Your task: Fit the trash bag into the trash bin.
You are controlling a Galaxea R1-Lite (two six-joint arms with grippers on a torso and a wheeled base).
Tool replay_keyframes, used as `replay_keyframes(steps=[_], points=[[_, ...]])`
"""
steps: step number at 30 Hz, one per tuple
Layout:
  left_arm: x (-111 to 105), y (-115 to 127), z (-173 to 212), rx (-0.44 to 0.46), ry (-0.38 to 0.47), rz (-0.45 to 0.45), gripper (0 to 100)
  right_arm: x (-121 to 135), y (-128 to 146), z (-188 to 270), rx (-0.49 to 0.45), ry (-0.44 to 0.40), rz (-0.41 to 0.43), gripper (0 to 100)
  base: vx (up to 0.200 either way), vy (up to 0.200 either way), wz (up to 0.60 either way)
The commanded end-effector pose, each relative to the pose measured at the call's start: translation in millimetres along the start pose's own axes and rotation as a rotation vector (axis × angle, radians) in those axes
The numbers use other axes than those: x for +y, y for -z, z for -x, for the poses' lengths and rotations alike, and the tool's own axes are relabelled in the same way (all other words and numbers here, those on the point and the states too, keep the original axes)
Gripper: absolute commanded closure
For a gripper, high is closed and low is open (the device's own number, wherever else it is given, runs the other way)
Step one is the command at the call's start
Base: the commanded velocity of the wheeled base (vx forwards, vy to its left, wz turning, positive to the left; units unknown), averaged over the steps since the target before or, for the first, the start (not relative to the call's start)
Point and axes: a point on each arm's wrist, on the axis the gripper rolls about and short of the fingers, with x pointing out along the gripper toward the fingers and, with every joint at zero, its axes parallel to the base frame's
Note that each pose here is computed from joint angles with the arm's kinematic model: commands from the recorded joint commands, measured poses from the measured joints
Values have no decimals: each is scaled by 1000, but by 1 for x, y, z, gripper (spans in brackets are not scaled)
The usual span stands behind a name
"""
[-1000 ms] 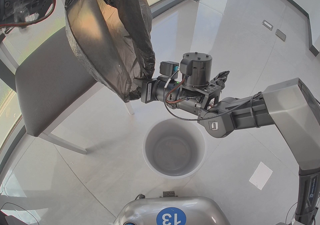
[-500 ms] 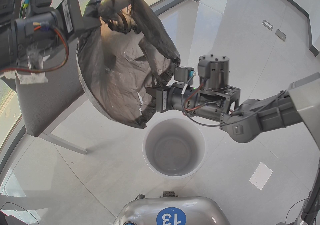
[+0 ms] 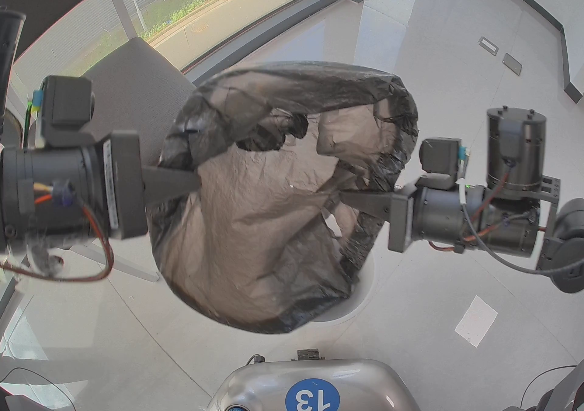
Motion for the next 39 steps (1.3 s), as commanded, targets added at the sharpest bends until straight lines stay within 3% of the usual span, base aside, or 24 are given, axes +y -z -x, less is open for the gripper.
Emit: replay_keyframes(steps=[1, 16, 21, 30, 39], points=[[-6, 17, 14, 81, 46, 21, 100, 13, 2, 49, -8, -14, 5, 100, 0, 0, 0], [5, 58, -11, 269, -49, 8, 100, 16, 50, 54, 199, -20, -14, 100, 0, 0, 0], [9, 72, -26, 337, -89, -4, 100, 9, 66, 34, 281, -1, -22, 100, 0, 0, 0], [29, 61, -57, 323, -218, 63, 100, -2, 72, -8, 332, 2, -3, 100, 0, 0, 0], [31, 61, -83, 319, -223, 83, 100, -10, 79, -49, 370, -37, -17, 100, 0, 0, 0]])
